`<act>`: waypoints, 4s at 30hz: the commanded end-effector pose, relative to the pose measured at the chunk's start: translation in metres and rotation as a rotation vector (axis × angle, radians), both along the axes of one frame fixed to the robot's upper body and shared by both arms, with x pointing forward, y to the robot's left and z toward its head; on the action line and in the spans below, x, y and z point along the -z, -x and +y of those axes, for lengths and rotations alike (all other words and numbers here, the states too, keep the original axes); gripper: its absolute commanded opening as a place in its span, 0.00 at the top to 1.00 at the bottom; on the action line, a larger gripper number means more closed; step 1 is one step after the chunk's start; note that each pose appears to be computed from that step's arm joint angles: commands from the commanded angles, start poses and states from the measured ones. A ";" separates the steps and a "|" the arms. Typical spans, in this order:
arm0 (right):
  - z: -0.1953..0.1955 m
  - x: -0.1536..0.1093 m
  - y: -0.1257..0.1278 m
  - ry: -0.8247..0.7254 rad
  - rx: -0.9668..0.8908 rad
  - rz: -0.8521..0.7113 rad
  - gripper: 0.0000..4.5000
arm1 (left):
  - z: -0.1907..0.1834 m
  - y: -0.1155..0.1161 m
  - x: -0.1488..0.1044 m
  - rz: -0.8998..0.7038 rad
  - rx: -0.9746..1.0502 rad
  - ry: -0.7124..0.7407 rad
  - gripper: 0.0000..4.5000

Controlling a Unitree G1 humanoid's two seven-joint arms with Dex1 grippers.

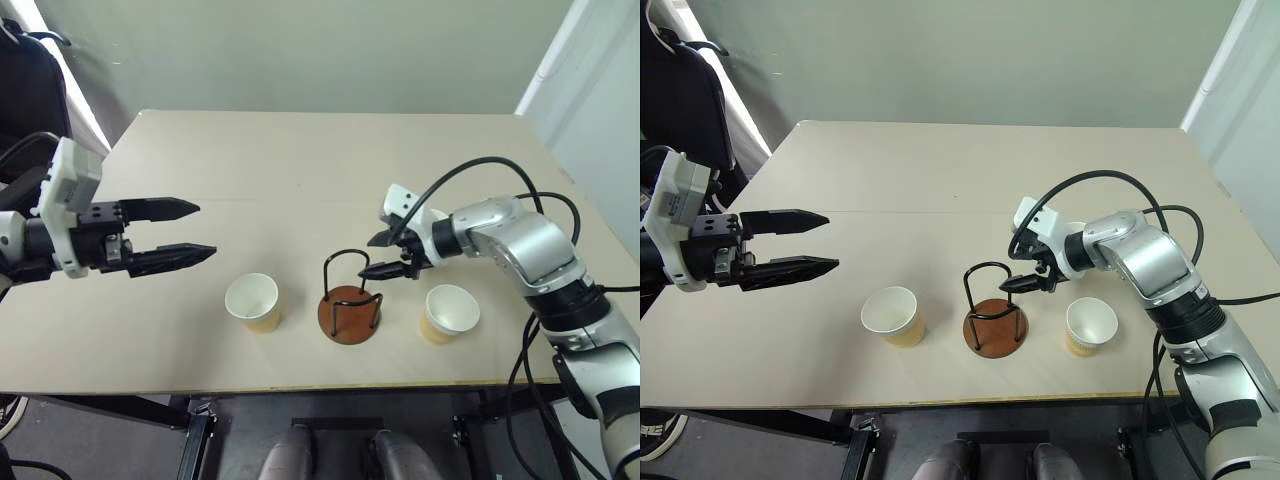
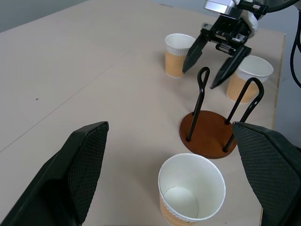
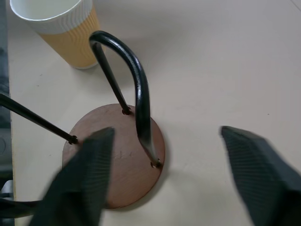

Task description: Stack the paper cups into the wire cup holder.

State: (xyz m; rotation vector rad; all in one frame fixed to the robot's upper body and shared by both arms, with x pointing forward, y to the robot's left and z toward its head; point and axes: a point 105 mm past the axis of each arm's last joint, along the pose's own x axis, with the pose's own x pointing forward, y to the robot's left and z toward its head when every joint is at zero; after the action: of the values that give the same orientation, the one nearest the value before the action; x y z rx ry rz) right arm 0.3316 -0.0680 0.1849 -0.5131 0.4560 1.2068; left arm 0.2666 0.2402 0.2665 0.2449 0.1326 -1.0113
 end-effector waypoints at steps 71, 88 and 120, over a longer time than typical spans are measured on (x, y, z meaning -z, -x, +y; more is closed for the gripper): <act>-0.060 -0.127 0.087 -0.001 -0.432 -0.208 0.99 | -0.038 0.026 0.012 0.061 0.258 -0.221 0.00; -0.004 -0.081 0.062 0.119 -0.551 -0.275 0.99 | -0.039 0.033 0.007 0.051 0.239 -0.216 0.00; -0.090 -0.076 -0.032 0.269 -0.108 -0.322 0.04 | -0.040 0.030 0.005 0.042 0.235 -0.219 0.00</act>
State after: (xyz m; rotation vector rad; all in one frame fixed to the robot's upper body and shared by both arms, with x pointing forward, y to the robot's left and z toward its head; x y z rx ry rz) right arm 0.3549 -0.1460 0.2744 -0.9204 0.2648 1.1705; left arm 0.2379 0.2023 0.2532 0.4103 0.2873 -1.2366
